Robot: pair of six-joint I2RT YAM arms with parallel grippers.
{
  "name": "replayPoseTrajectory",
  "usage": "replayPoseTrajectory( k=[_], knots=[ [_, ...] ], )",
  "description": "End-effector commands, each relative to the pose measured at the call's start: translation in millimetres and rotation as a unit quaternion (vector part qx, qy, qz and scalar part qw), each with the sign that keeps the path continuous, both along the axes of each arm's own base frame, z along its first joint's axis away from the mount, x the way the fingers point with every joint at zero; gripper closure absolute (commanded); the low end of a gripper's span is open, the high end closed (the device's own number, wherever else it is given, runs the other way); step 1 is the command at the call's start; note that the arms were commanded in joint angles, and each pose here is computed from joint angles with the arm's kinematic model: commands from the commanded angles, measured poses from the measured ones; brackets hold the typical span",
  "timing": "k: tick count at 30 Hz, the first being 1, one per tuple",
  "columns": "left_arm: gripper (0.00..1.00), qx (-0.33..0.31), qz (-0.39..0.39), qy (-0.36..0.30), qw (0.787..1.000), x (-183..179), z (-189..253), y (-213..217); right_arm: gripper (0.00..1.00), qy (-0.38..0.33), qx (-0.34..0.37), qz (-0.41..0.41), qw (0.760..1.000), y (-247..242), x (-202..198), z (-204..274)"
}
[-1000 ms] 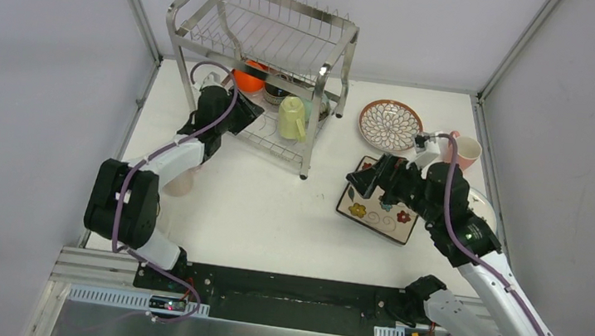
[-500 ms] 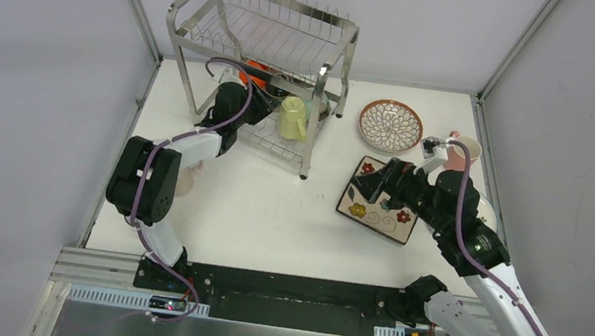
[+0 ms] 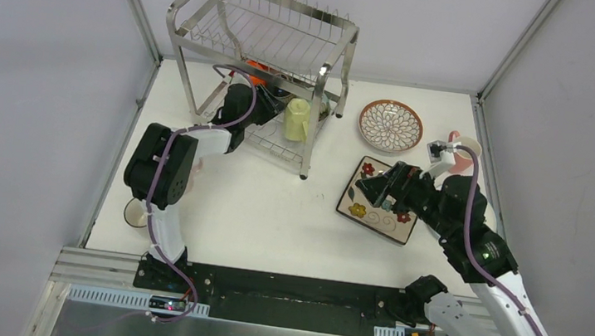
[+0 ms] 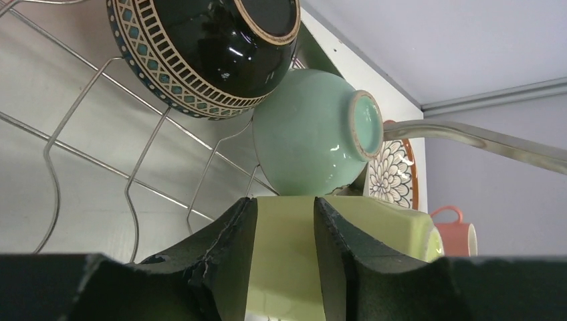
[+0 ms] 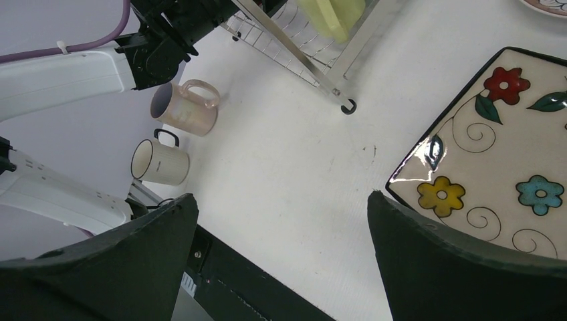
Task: Load the mixed dishes into the dish rack
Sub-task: Adjust the cup in the dish rack.
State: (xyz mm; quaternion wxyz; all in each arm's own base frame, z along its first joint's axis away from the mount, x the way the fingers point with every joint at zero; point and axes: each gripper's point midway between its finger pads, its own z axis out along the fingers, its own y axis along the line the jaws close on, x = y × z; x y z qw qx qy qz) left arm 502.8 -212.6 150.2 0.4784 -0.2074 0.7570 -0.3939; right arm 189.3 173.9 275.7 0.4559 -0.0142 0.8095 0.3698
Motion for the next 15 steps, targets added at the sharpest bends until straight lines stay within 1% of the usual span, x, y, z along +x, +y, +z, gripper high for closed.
replayPoseTrajectory(
  k=[1,7,10,15],
  knots=[
    [0.62,0.003,-0.062,-0.022,0.998,-5,9,-29,0.00,-0.034,0.006,-0.009,0.999,-5,0,26],
    [0.63,0.004,-0.084,-0.020,0.996,-10,3,-37,0.00,-0.027,0.005,-0.007,1.000,-3,2,24],
    [0.63,0.017,-0.085,-0.028,0.996,-11,6,-35,0.00,-0.028,0.006,-0.001,1.000,-2,0,24],
    [0.56,0.059,-0.072,-0.044,0.995,-10,16,-25,0.00,-0.034,0.004,-0.005,0.999,-5,-2,26]
  ],
)
